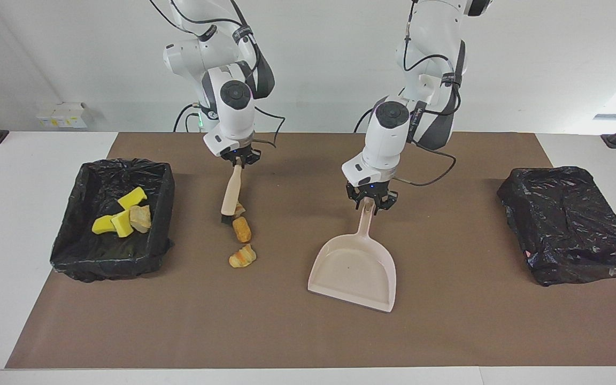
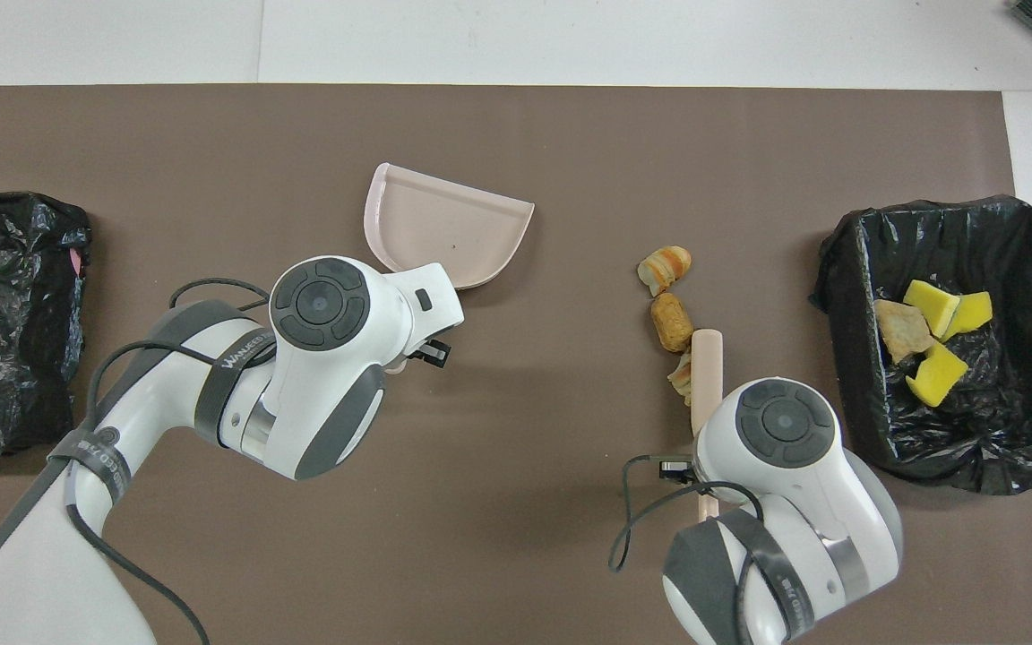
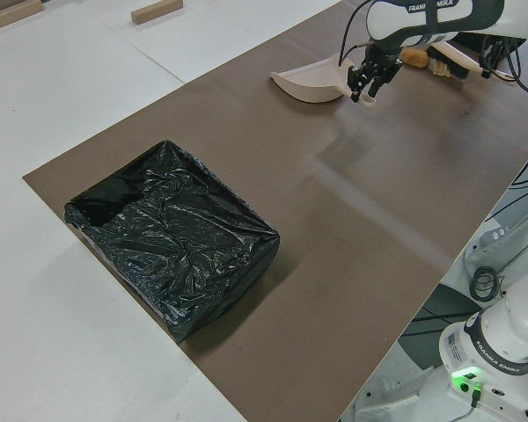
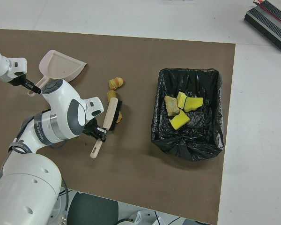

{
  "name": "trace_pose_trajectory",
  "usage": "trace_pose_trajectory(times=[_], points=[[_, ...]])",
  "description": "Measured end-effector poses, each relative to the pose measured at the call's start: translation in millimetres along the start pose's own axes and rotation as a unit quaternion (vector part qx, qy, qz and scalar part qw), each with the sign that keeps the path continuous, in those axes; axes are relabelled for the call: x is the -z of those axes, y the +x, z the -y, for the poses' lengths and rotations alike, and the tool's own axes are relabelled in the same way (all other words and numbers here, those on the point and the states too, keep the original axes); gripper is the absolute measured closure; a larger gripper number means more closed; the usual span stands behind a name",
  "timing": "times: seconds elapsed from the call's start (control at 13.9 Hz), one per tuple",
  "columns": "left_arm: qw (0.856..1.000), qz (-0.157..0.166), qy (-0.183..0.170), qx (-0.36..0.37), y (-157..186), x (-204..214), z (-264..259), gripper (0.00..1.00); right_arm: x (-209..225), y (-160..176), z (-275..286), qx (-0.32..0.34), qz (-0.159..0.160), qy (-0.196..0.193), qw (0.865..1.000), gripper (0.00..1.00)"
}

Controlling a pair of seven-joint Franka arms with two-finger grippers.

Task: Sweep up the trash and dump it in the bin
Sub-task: 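Grasp the brush with the right gripper while the left gripper positions the dustpan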

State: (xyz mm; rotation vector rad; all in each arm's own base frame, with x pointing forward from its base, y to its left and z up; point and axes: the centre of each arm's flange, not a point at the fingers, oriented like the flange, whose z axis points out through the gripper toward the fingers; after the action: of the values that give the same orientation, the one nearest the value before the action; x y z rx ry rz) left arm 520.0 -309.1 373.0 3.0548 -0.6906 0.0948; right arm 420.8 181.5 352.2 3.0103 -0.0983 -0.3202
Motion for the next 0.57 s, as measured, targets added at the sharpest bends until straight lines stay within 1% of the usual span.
trace_pose_trajectory(times=[0.14,0.22,0.29,0.36,0.5,0.57], points=[[1.000,0.001,0.000,0.000,-0.2,-0.7,-0.2,0.39,9.5,7.9,18.4,0.029,0.005,0.030,0.999,0.74],[1.000,0.001,0.000,0.000,-0.2,-3.1,-0.6,0.31,14.7,10.3,28.2,0.038,0.005,0.036,0.999,0.74],[1.000,0.001,-0.001,0.000,0.2,-6.8,-1.3,0.30,20.4,10.2,38.7,0.047,0.006,0.035,0.998,0.74],[1.000,0.002,-0.001,0.000,0.8,-10.7,-1.9,0.32,27.9,8.6,49.6,0.058,0.010,0.032,0.998,0.74],[1.000,0.001,-0.001,0.000,1.6,-14.7,-2.0,0.58,43.8,10.2,55.0,0.063,0.012,0.031,0.997,0.74],[1.000,0.001,-0.001,-0.001,1.8,-14.9,-1.8,0.67,53.2,13.8,51.6,0.061,0.010,0.029,0.998,0.74]])
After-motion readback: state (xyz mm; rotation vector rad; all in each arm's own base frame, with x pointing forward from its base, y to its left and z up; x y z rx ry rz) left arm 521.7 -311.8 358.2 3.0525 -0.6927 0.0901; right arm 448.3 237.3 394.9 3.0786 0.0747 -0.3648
